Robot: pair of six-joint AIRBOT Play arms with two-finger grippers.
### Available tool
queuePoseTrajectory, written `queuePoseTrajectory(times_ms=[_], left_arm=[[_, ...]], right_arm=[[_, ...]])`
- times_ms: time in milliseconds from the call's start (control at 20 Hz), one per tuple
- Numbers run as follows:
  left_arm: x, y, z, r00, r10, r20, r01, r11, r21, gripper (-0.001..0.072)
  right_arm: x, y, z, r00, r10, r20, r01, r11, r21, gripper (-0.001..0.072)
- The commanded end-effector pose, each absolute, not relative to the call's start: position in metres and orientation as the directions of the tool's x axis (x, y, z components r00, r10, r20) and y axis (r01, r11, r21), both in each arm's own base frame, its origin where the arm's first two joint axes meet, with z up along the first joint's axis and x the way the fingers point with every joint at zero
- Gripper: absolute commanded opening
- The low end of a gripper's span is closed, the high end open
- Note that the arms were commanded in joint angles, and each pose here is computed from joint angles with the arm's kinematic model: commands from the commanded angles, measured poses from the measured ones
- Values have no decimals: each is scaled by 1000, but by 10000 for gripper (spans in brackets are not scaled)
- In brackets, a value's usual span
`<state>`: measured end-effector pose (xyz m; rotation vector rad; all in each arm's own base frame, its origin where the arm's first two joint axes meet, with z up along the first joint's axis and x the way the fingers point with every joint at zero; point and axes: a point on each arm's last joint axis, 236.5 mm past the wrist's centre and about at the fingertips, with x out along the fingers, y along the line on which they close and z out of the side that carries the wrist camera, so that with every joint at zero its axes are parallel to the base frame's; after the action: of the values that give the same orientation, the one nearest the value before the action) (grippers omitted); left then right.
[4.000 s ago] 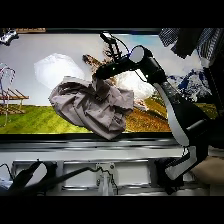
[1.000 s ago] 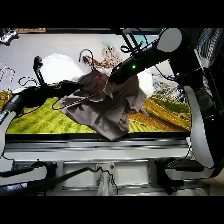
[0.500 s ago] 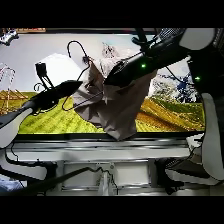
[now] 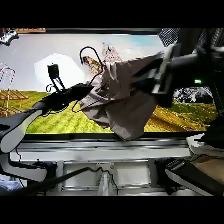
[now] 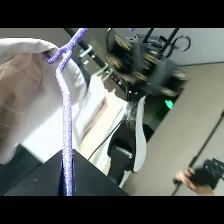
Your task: Fold the clothes and pants, and hang the long-sleeved shirts on hangers.
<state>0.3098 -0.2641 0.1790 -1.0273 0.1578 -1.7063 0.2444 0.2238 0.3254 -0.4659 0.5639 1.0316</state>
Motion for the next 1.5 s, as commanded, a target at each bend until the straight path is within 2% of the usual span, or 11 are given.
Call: queuePoseTrajectory(times_ms=[0,100,450,550,800,950,1050,1100,1200,1300,1450], left_arm=[[298,-272,187,-76,-828,555,704,-439,-558,12],[294,-273,189,-88,-828,554,705,-445,-553,12],[291,-276,189,-98,-829,550,690,-455,-563,12],[291,-276,189,-98,-829,550,690,-455,-563,12],[292,-276,189,-98,-829,550,688,-456,-565,12],[292,-276,189,-98,-829,550,688,-456,-565,12],[294,-274,192,-86,-823,561,692,-454,-561,15],[300,-271,197,-63,-810,583,698,-453,-554,15],[316,-260,212,5,-764,646,717,-447,-535,78],[332,-246,225,73,-706,705,735,-439,-516,356],[352,-229,236,156,-644,749,749,-418,-515,422]], right_arm=[[295,103,362,806,241,-541,-580,506,-639,393],[302,92,357,812,183,-554,-563,493,-663,496],[338,141,281,663,256,-704,-740,371,-562,535],[348,150,263,619,267,-738,-773,371,-515,622],[366,158,235,530,339,-777,-825,418,-380,611],[378,157,223,499,370,-784,-835,446,-321,431],[381,155,218,485,371,-792,-839,453,-302,82],[380,155,217,480,370,-795,-841,451,-298,34],[379,156,218,481,374,-793,-842,450,-298,32],[379,156,221,490,376,-787,-838,451,-306,31],[370,161,234,499,409,-764,-839,448,-309,31]])
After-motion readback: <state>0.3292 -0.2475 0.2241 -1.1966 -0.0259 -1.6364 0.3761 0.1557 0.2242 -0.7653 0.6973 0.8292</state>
